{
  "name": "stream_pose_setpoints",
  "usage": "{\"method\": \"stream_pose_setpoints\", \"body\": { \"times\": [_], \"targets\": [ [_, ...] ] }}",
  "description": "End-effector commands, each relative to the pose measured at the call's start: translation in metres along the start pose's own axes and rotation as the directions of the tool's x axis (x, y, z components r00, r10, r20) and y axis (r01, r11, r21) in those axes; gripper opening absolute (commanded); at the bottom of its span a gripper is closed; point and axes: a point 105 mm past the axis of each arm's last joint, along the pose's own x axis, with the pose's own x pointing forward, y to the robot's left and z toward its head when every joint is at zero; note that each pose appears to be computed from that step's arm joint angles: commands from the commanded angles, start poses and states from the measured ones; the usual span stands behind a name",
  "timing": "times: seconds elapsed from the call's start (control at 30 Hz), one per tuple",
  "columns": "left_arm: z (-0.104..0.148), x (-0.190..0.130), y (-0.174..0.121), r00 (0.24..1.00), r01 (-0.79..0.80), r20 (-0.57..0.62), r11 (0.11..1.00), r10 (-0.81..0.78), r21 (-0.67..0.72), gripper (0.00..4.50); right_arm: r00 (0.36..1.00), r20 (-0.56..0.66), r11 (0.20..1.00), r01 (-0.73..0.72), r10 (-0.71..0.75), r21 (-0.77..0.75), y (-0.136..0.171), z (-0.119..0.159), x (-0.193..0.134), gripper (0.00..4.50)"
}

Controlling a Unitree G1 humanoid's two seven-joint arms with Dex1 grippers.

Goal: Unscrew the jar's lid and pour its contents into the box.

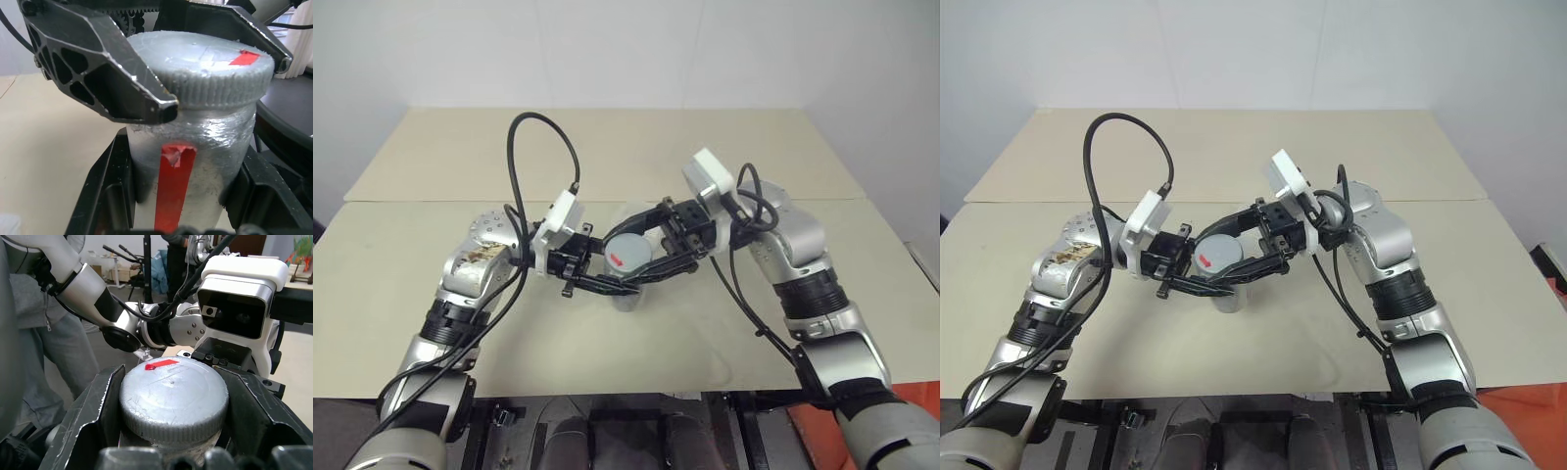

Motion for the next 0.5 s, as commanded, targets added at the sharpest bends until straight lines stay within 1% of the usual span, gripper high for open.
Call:
{"method": "stream_pose_setpoints", "body": {
  "times": [0.03,0.07,0.17,0.3,0.4,0.5],
  "targets": [
    [0.009,-0.011,-0.002,0.999,-0.045,0.014,0.998,0.045,0.042,1.93,0.993,-0.019,0.99,0.118,-0.119,-0.073,0.003,0.01,-0.006,4.33],
    [0.007,-0.016,-0.001,0.997,-0.073,0.01,0.997,0.072,0.035,1.93,0.986,-0.023,0.984,0.162,-0.164,-0.073,0.004,0.01,-0.008,4.47],
    [0.004,-0.029,0.003,0.986,-0.164,-0.006,0.986,0.164,0.03,1.93,0.953,-0.04,0.952,0.296,-0.3,-0.075,0.008,0.008,-0.015,4.47],
    [-0.001,-0.046,0.009,0.949,-0.314,-0.007,0.949,0.314,0.021,1.93,0.876,-0.058,0.878,0.476,-0.478,-0.047,0.015,0.009,-0.028,4.47],
    [-0.008,-0.044,0.016,0.922,-0.386,-0.015,0.923,0.386,0.011,1.93,0.838,-0.057,0.84,0.54,-0.543,-0.055,0.016,0.019,-0.019,4.47],
    [-0.007,-0.036,0.016,0.926,-0.377,-0.003,0.926,0.377,0.008,1.93,0.794,-0.067,0.797,0.601,-0.604,-0.058,0.006,0.024,-0.009,4.47]
  ]
}}
